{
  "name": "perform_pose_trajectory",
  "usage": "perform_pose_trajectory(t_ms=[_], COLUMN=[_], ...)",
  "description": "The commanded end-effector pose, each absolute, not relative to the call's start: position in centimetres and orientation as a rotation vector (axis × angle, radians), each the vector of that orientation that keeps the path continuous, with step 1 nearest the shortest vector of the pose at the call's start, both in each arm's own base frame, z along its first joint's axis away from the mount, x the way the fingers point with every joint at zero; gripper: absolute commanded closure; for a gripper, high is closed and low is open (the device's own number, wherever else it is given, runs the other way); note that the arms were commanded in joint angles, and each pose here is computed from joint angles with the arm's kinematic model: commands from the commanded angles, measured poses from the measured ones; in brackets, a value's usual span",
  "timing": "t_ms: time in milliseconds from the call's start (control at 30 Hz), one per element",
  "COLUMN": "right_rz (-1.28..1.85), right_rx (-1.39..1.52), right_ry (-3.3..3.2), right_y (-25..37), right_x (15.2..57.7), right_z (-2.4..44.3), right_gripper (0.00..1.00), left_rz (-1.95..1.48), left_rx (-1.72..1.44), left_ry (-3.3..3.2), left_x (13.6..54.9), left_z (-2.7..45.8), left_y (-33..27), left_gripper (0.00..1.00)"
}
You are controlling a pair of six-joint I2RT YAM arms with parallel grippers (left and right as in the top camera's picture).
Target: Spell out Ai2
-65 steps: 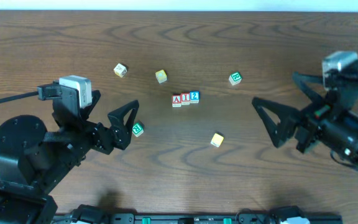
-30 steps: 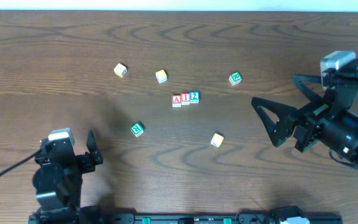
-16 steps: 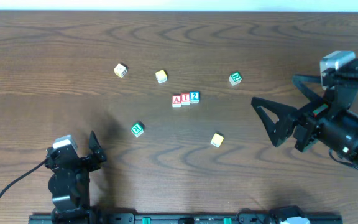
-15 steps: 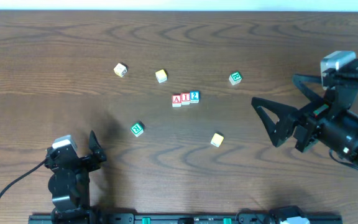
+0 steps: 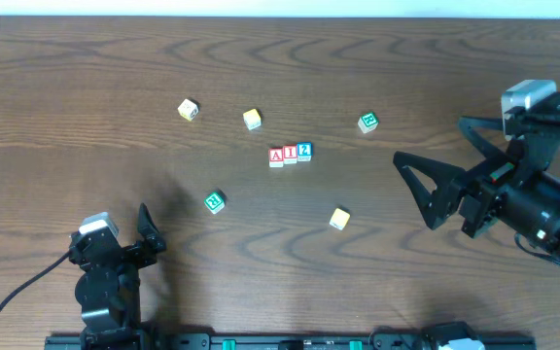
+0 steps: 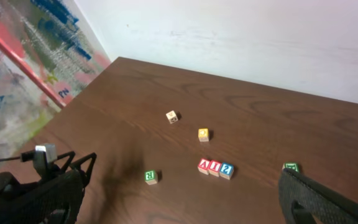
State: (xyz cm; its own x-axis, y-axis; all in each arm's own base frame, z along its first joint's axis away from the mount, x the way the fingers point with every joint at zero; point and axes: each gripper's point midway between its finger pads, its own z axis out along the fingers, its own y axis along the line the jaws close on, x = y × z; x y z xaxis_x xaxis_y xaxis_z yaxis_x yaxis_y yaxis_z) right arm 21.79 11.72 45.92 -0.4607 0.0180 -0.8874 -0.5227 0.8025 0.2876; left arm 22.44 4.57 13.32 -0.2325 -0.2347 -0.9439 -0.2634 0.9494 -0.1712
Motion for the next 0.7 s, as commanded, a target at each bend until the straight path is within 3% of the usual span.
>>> perform_pose_trajectory(t_ms=[0,567,667], right_rz=[0.656,0.656,0.487], right_rx=[-0.390,-0.387,-0.431], right_ry=[1.960,1.976,1.997], right_y=[11.8,11.7,10.2], right_x=[21.7,21.6,22.2], right_z=[45.9,45.6,44.4], right_gripper=[0.01,0.01,0.01], left_rz=[0.044,0.044,0.044], left_rx=[-0.388,-0.388,-0.388], left_ry=[1.834,1.834,1.834], left_x=[22.4,22.4,22.4], left_z=[12.3,12.3,12.3], left_y=[4.9,4.9,4.9], left_gripper=[0.04,0.05,0.05])
